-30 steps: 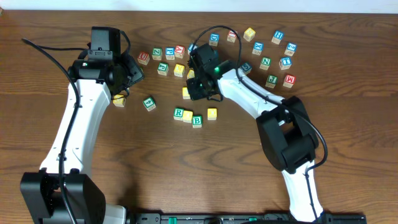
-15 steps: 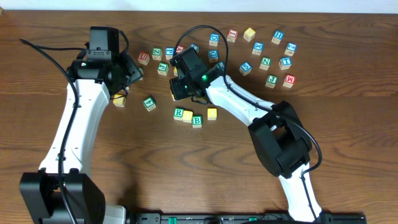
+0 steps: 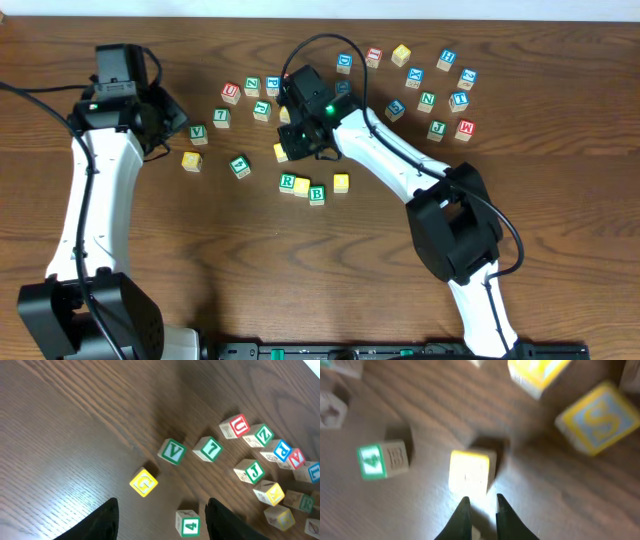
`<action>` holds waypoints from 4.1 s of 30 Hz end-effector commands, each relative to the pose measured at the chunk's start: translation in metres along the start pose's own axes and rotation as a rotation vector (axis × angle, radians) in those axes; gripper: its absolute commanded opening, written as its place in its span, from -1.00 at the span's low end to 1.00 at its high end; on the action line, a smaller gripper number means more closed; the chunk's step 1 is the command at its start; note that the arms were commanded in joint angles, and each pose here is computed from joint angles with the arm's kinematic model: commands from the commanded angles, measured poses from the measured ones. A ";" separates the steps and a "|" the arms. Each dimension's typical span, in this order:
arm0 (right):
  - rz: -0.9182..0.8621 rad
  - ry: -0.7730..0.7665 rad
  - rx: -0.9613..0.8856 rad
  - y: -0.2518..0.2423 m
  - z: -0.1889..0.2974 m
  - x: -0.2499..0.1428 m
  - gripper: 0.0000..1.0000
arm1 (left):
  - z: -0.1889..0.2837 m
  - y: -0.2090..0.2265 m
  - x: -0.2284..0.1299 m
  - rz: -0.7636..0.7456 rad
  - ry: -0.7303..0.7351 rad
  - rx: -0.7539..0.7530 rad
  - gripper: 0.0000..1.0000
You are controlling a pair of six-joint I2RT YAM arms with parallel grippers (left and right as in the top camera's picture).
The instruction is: Spell out ROBOT
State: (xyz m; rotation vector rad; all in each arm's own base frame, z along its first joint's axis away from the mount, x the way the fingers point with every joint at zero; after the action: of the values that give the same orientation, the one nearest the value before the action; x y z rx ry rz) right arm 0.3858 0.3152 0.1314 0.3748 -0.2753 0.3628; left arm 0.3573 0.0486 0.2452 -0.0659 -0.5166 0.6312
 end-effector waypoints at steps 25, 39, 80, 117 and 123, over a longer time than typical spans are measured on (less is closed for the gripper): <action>0.074 0.046 -0.095 0.012 -0.040 -0.028 -0.86 | -0.006 0.003 0.002 -0.025 0.001 0.021 0.10; 0.092 -0.267 -0.077 0.013 -0.047 0.020 -0.88 | -0.006 0.003 0.001 -0.025 0.002 0.021 0.10; -0.507 -0.223 -0.346 -0.210 0.203 0.000 0.13 | -0.006 -0.003 -0.002 -0.106 0.008 0.013 0.11; -0.420 -0.183 -0.412 -0.329 0.096 0.004 0.11 | -0.006 -0.003 -0.002 -0.106 0.008 0.013 0.12; -0.429 -0.175 -0.414 -0.341 0.077 0.001 0.04 | -0.006 -0.003 -0.002 -0.106 0.008 0.013 0.12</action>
State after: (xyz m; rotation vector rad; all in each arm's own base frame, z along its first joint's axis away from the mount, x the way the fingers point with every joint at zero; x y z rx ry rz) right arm 0.5031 -0.0067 0.1061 0.0505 -0.4253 -0.1618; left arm 0.3587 0.0443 0.2441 -0.0460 -0.5149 0.5408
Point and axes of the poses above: each gripper's point midway between its finger pads, its own z axis back along the fingers, its own y axis along the line the jaws close on, x = y × z, the point moved 9 cm from there along z, back along the fingers, and after that the axes turned 3 degrees about -z, right-handed, at the moved point
